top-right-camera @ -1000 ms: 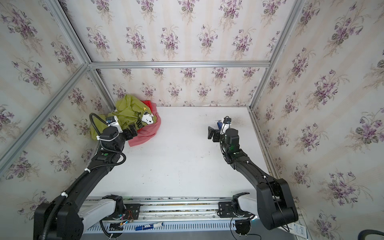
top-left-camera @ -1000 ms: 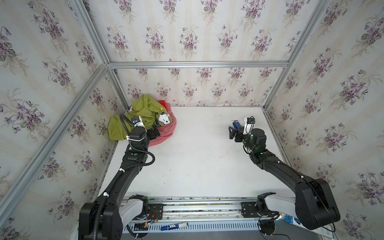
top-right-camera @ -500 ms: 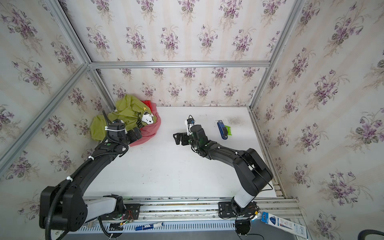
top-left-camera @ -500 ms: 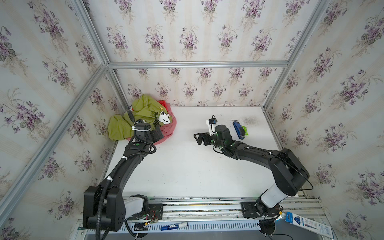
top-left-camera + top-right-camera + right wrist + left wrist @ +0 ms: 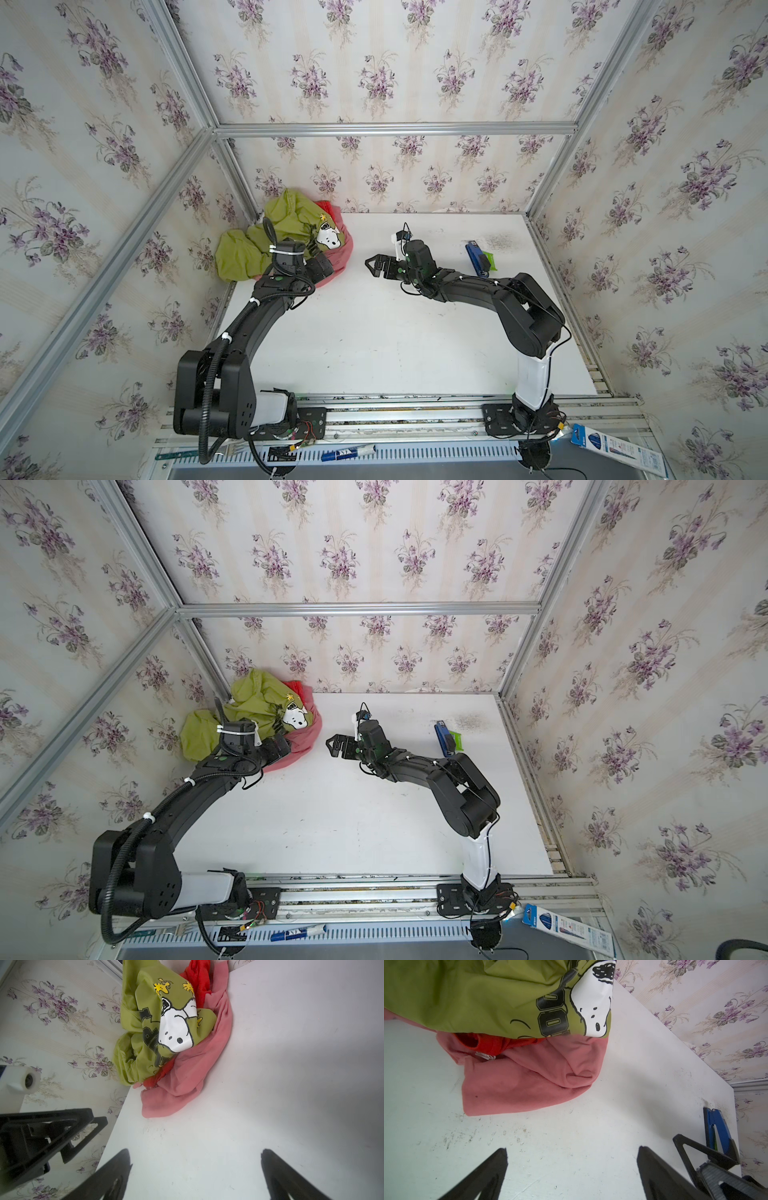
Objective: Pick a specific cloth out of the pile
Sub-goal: 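Move the left gripper to the cloth pile while the right gripper reaches toward it, then close the right gripper on the pink shirt edge beside the left gripper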
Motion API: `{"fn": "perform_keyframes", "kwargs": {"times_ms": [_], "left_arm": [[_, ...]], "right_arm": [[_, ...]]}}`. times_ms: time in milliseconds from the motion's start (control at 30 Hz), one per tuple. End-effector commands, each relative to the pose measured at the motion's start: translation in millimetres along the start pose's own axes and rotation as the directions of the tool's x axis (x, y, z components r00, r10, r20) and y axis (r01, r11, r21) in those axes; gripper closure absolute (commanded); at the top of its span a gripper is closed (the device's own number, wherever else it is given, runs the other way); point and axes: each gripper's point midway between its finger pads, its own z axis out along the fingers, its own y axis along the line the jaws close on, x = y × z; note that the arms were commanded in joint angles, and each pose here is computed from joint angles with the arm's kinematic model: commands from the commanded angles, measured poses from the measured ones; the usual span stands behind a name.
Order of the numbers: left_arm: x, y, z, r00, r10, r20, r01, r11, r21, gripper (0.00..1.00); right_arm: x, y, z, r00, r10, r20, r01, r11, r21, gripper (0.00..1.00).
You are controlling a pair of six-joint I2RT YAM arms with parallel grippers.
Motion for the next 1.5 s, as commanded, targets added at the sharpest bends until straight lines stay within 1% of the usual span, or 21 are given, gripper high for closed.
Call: {"fn": "perform_keyframes", "kwargs": {"times_ms": [0,233,300,367,433,467,533,567,800,1167,1300,1467], "left_arm": [[1,-10,2,0.999,-0.022,-0.030,0.023,0.999,0.043,0.00],[6,-7,10,0.998,-0.036,-0.056,0.038,0.999,0.036,0.00],[6,-6,11,0.998,-0.037,-0.058,0.039,0.999,0.033,0.00],[7,-6,12,0.997,-0.038,-0.063,0.040,0.999,0.033,0.00],[7,-7,12,0.997,-0.037,-0.064,0.039,0.999,0.033,0.00],[7,-7,13,0.997,-0.038,-0.065,0.040,0.999,0.034,0.00],[7,-7,14,0.997,-0.036,-0.067,0.038,0.999,0.034,0.00],[7,-8,14,0.997,-0.035,-0.069,0.038,0.999,0.036,0.00],[8,-7,17,0.996,-0.040,-0.080,0.044,0.998,0.038,0.00],[16,-4,21,0.993,-0.053,-0.108,0.057,0.998,0.035,0.00],[18,-10,21,0.990,-0.054,-0.127,0.063,0.996,0.069,0.00],[15,-15,15,0.992,-0.048,-0.113,0.058,0.994,0.089,0.00]], "right_arm": [[-7,8,12,0.997,0.073,-0.002,-0.073,0.997,-0.034,0.05],[-14,12,40,0.983,0.179,-0.031,-0.180,0.982,-0.054,0.16],[-15,11,47,0.979,0.200,-0.031,-0.201,0.978,-0.054,0.21],[-15,9,54,0.971,0.239,-0.025,-0.240,0.969,-0.054,0.30],[-13,9,63,0.968,0.251,-0.028,-0.252,0.965,-0.071,0.37],[-12,10,67,0.967,0.253,-0.033,-0.255,0.964,-0.074,0.43],[-10,8,76,0.961,0.272,-0.044,-0.275,0.959,-0.071,0.52],[-8,9,80,0.959,0.280,-0.049,-0.283,0.956,-0.073,0.54],[1,10,98,0.953,0.297,-0.061,-0.300,0.952,-0.062,0.55],[8,3,119,0.906,0.419,-0.057,-0.422,0.904,-0.064,0.55],[13,2,126,0.898,0.437,-0.054,-0.440,0.896,-0.060,0.55],[17,2,135,0.892,0.448,-0.058,-0.451,0.891,-0.056,0.56]]}}
